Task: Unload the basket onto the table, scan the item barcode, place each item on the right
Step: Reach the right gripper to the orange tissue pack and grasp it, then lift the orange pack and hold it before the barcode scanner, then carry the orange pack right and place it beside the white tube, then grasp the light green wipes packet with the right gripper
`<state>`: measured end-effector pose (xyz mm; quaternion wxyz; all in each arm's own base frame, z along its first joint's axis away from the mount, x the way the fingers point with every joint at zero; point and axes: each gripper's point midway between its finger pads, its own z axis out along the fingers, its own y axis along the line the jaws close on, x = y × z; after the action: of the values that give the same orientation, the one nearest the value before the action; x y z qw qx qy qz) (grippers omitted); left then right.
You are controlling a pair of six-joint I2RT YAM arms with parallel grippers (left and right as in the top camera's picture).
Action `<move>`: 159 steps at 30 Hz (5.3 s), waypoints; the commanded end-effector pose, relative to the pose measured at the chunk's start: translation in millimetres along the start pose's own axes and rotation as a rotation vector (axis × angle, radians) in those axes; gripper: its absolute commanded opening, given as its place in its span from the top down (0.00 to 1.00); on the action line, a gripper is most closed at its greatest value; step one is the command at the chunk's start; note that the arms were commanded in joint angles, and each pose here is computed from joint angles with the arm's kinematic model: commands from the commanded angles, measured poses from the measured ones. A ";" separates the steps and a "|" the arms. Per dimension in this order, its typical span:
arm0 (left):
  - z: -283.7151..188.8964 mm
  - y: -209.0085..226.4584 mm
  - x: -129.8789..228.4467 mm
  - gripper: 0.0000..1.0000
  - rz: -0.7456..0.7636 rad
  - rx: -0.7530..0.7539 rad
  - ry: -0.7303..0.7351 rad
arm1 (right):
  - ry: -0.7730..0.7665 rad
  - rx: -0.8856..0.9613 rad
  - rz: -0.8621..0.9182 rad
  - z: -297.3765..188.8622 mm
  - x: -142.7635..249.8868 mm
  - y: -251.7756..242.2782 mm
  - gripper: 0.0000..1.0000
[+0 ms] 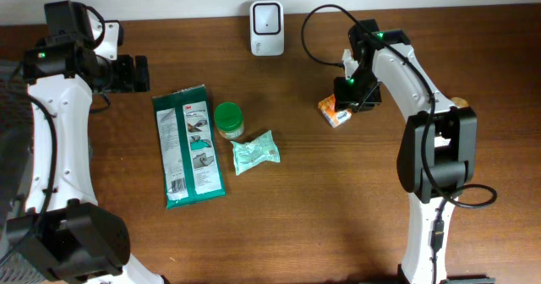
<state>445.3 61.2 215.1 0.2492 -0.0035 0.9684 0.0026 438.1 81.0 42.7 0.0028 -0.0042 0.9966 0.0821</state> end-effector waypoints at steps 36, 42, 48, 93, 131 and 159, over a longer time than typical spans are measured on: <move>2.0 -1.0 -0.9 0.01 0.014 0.013 0.000 | -0.205 -1.377 -0.239 -283.0 83.0 141.3 0.96; 2.0 -1.0 -0.9 0.01 0.014 0.013 0.000 | -0.243 -1.235 -0.314 -279.5 94.3 142.5 0.96; 2.0 -0.9 -1.0 0.01 0.014 0.013 0.000 | -0.410 -0.379 -0.211 -187.7 19.9 144.5 0.96; 2.1 -1.1 -0.9 0.01 0.014 0.013 0.000 | -0.251 0.077 0.344 -135.6 11.9 -63.9 0.96; 2.0 -1.0 -0.9 0.01 0.014 0.013 0.000 | 0.032 0.027 -0.262 39.4 57.1 139.8 0.96; 2.0 -0.9 -1.0 0.01 0.014 0.013 0.000 | 0.025 -0.230 -0.349 -58.3 27.6 44.3 0.53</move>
<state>445.8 60.7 215.2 0.2502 -0.0028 0.9682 0.0011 406.2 97.6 97.2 -0.0300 -0.0579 0.9906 0.1205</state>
